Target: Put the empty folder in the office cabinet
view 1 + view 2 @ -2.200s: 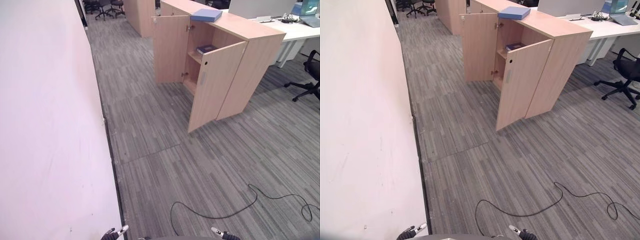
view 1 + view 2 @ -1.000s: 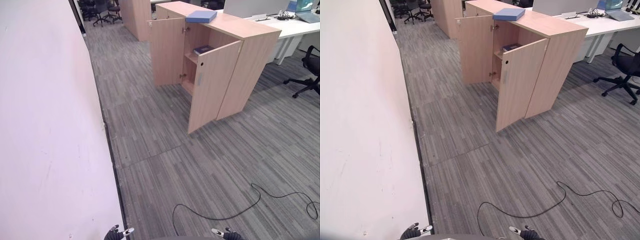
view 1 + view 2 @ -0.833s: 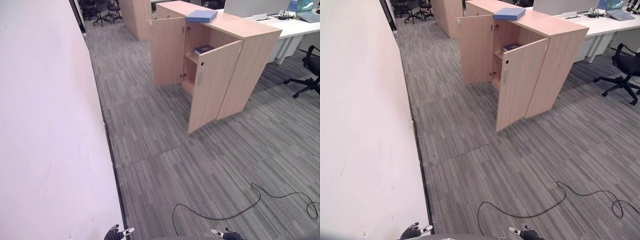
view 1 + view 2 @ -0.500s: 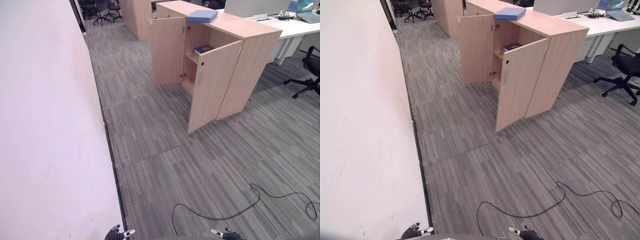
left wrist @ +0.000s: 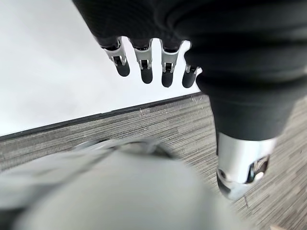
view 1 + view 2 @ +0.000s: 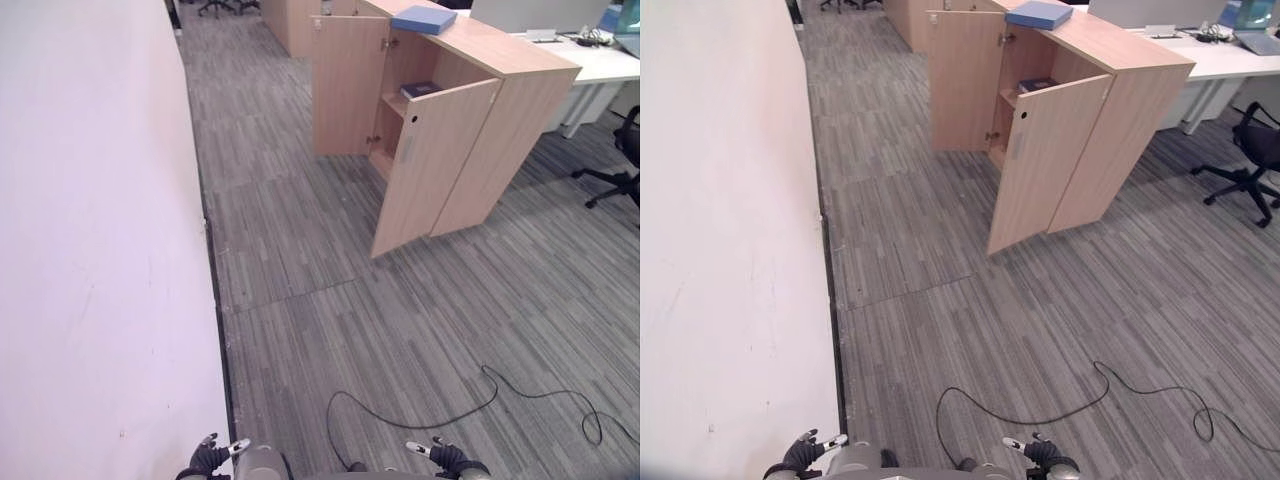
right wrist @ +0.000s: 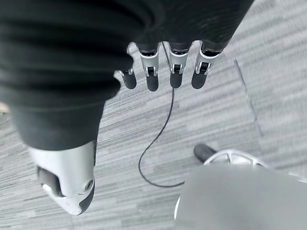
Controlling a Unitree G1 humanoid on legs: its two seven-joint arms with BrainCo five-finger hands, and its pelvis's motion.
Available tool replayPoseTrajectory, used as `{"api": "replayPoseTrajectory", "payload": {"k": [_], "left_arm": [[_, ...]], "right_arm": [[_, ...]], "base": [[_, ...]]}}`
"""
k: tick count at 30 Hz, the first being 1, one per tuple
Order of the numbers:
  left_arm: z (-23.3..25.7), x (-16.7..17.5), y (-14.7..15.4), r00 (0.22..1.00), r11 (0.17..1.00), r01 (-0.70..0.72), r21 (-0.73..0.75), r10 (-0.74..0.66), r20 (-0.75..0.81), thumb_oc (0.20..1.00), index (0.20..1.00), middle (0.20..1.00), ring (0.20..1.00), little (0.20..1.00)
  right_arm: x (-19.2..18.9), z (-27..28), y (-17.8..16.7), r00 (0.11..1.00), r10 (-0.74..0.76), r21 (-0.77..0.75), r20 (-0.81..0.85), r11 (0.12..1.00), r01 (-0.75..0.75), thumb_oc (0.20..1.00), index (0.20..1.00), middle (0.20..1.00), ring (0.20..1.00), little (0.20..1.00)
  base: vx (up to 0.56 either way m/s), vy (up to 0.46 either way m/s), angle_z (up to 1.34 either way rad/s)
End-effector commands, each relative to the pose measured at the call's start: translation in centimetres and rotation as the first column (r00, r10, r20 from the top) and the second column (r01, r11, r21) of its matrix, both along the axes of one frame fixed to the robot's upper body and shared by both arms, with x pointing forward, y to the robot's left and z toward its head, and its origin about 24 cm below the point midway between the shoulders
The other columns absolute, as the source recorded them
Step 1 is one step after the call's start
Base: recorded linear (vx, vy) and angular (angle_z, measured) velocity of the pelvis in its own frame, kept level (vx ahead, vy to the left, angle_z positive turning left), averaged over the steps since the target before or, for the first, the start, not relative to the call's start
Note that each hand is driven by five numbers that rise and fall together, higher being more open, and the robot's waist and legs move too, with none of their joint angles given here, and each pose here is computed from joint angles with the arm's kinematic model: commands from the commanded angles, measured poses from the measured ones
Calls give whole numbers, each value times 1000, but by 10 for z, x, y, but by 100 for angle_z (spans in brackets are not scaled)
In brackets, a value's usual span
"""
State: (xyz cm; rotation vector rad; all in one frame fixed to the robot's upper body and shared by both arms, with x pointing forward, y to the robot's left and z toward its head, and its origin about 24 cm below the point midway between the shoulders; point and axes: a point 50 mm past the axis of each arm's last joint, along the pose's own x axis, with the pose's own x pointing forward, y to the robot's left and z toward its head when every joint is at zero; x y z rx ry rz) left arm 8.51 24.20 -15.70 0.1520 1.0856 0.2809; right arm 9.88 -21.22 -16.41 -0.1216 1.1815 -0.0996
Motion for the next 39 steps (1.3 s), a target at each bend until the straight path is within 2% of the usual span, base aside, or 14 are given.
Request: {"api": "replayPoseTrajectory", "payload": {"k": [1,10,14,20,30,39], "left_arm": [[0,8,-8,998,999,-40,-24,41,45,1000,1000,1000,1000,1000],[-5,-17,-5,986,985,-169,-29,169,-5,1000,1000,1000,1000,1000],[-4,-16,-2,984,984,-176,-27,176,4,1000,1000,1000,1000,1000],[0,-5,4,994,995,-104,-7,104,24,1000,1000,1000,1000,1000],[-2,-2,-5,999,999,-34,-23,35,7,1000,1000,1000,1000,1000],[-2,-4,-1,1000,1000,-20,-13,20,-11,1000,1000,1000,1000,1000]], "right_arm": [[-3,0,-8,1000,10,-36,-19,999,-11,1000,1000,1000,1000,1000],[-5,0,-10,999,-30,-38,-20,999,29,1000,1000,1000,1000,1000],[-10,-2,-7,998,-44,-20,-36,999,43,1000,1000,1000,1000,1000],[-2,0,-5,998,-68,-3,-4,998,68,1000,1000,1000,1000,1000],[11,3,-4,999,-18,-7,32,1000,19,1000,1000,1000,1000,1000],[-11,-1,-8,997,-62,-11,-34,998,62,1000,1000,1000,1000,1000]], "base": [[141,146,32],[226,217,10],[209,294,-2],[254,568,23],[99,-16,27],[196,-90,34]]}}
